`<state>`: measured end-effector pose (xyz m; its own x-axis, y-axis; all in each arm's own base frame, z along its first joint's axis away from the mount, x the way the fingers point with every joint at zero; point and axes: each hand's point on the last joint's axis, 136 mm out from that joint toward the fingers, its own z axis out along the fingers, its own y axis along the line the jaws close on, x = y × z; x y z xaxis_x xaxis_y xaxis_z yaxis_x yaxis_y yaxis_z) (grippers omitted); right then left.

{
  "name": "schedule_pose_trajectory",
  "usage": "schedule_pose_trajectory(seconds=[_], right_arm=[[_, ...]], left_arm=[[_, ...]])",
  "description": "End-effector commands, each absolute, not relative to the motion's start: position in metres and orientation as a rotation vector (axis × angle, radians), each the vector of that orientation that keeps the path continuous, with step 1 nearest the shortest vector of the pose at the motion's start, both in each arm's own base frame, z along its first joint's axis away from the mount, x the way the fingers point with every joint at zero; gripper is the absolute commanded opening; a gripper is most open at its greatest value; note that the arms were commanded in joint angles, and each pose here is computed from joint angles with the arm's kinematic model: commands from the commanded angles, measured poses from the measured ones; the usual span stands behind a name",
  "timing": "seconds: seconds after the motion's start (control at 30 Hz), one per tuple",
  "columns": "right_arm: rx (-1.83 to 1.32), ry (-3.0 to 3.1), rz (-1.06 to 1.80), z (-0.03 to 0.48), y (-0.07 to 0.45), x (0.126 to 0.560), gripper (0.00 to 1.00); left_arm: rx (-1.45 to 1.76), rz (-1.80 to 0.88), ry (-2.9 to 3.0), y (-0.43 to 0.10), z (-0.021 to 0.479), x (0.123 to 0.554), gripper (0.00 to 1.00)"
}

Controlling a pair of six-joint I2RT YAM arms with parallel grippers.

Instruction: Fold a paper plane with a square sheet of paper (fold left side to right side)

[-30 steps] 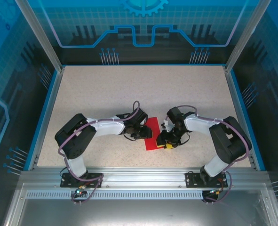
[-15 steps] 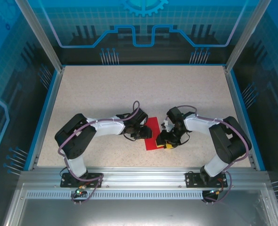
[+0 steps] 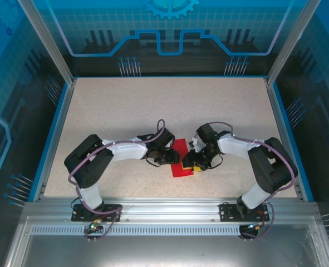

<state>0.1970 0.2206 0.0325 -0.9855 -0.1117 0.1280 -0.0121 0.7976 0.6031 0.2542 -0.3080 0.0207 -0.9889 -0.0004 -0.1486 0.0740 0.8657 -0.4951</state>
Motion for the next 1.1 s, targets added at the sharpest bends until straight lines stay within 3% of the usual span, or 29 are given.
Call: schedule_pose_trajectory(seconds=[0.0,0.63,1.07], right_arm=[[0.108,-2.828,-1.026,0.045,0.228,0.205,0.52],[0.052,-2.755,-1.166,0.036,0.231,0.231,0.50],[-0.021,-2.738,-1.132,0.026,0.231,0.236,0.46]], left_arm=[[0.075,-0.730,2.897,-0.300,0.021,0.248,0.41],[0.090,-0.758,2.844,-0.301,0.034,0.253,0.41],[0.102,-0.795,2.628,-0.271,0.094,0.257,0.58]])
